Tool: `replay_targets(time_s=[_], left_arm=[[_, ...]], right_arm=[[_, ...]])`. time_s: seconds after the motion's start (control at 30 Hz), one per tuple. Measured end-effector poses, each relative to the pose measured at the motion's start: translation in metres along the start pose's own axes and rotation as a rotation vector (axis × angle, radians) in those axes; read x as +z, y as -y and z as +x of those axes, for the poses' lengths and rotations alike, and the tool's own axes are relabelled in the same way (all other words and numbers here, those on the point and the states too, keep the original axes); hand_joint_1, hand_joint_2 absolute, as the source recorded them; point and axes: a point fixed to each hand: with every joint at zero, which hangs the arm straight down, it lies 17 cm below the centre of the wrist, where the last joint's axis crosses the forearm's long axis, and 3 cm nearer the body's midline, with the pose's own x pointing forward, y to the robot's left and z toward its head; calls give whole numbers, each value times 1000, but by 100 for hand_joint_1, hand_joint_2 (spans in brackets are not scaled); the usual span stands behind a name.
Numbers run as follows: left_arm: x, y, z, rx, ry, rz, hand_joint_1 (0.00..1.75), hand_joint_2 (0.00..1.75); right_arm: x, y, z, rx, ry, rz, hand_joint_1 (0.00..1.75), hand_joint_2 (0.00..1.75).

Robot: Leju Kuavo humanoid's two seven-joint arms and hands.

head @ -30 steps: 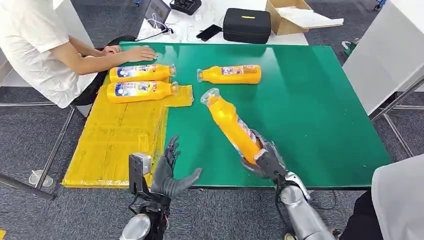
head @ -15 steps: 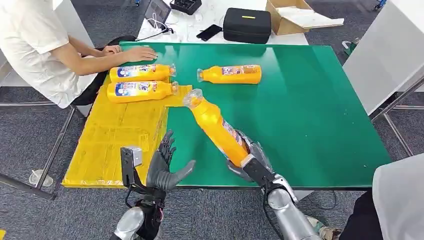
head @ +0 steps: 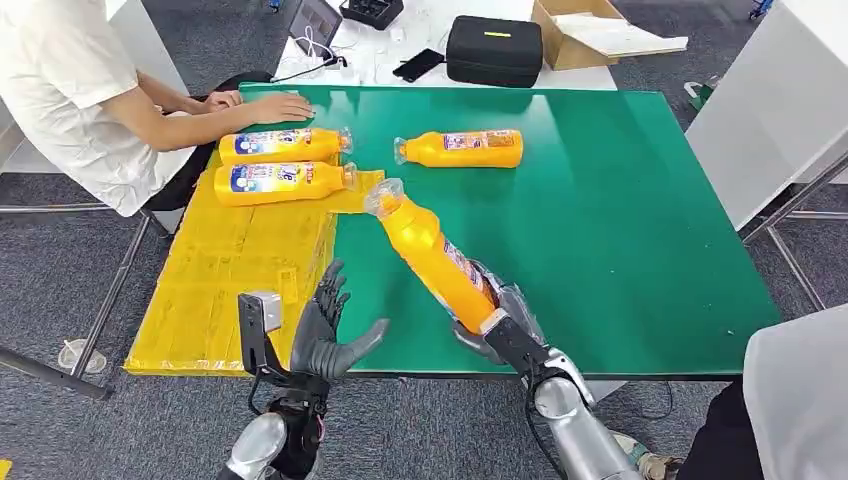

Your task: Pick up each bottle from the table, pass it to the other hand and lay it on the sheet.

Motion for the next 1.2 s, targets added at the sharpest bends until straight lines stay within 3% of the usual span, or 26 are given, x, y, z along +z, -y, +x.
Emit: replay_targets(time_s=[0.27, 0.53, 1.0, 1.03, 1.1, 1.2], left_arm=[[-18, 9, 21, 68, 45, -13, 0, 175], [-37, 30, 51, 274, 72, -113, 0, 175], [-47, 22, 53, 338, 73, -104, 0, 175], [-47, 22, 51, 342, 69, -107, 9, 175], [-47, 21, 51, 356, 66, -110, 175, 175], [-46, 22, 53, 360, 81, -118, 175, 175]], right_arm=[[-3, -39, 17, 41, 50, 87, 175, 175], [-15, -83, 48, 156, 182, 164, 175, 175], [-20, -104, 55, 144, 213, 205, 175, 175], [-20, -105, 54, 142, 213, 206, 175, 175], [-20, -106, 54, 139, 212, 208, 175, 175], [-21, -105, 54, 133, 212, 208, 175, 175]])
